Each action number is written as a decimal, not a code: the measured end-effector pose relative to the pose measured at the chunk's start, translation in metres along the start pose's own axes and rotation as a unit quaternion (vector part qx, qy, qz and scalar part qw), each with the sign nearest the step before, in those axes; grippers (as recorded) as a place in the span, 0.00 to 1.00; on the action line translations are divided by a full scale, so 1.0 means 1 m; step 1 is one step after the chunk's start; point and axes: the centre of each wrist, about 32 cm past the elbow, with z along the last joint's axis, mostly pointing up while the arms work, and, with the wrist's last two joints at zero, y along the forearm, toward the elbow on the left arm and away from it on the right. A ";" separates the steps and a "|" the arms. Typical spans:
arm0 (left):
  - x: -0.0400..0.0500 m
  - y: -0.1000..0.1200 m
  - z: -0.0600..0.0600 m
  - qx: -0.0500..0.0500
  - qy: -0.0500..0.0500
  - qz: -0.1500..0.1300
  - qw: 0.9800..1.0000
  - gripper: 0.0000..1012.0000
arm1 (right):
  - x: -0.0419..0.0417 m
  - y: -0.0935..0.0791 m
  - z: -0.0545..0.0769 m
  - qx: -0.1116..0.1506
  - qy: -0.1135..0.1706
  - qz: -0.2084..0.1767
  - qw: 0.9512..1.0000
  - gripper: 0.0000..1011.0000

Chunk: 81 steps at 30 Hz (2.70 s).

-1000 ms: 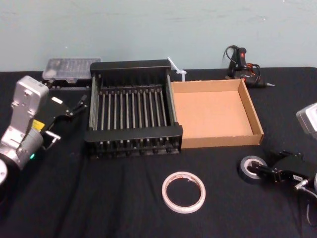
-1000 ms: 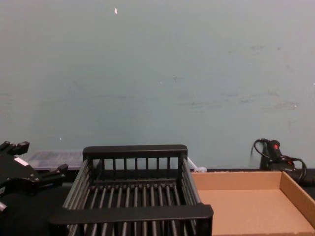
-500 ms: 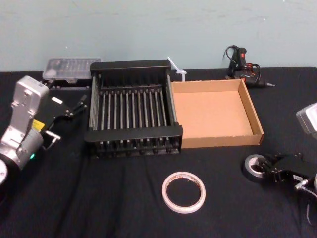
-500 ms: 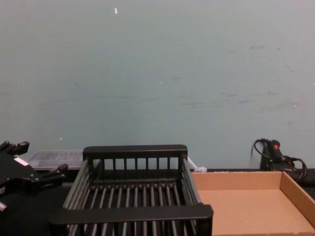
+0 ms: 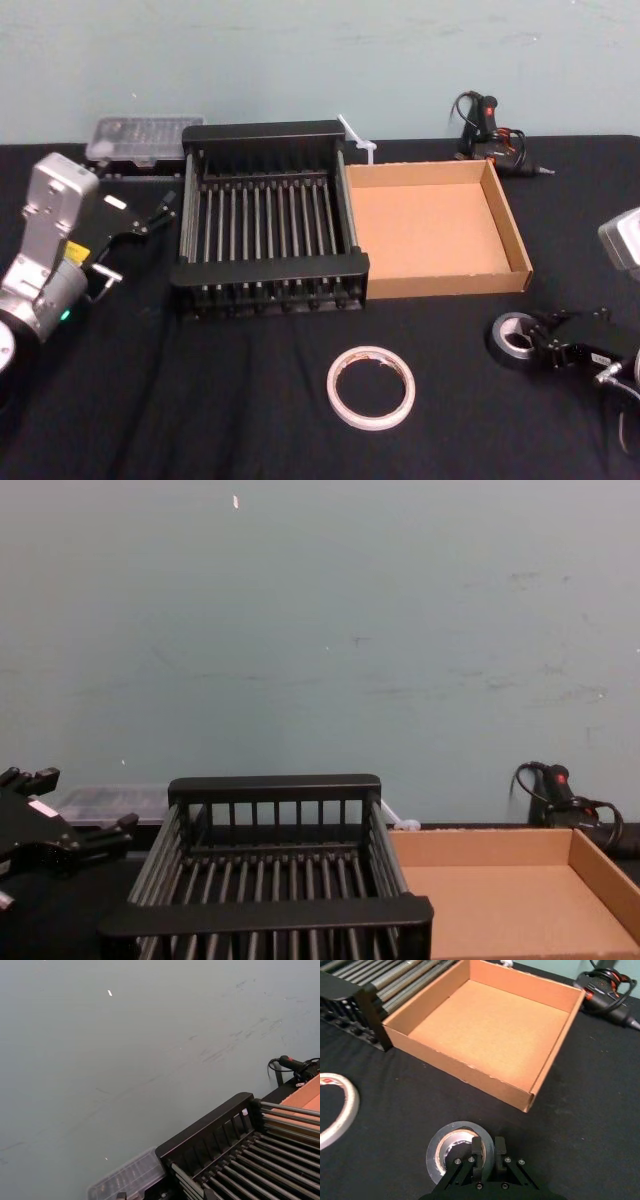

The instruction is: Pick up the white tape and place it into the black box , Pick up the silver tape and place it into the brown box.

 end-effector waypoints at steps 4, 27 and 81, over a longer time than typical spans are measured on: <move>0.0000 0.000 0.000 0.000 0.000 0.000 1.000 0.99 | 0.0005 -0.003 0.001 0.009 0.001 0.014 1.000 0.16; 0.0000 0.000 0.000 0.000 0.000 0.000 1.000 0.99 | 0.0204 0.008 0.048 0.101 -0.020 -0.014 0.995 0.16; 0.0000 0.000 0.000 0.000 0.000 0.000 1.000 0.99 | 0.0315 0.066 0.069 0.107 -0.031 -0.020 0.994 0.53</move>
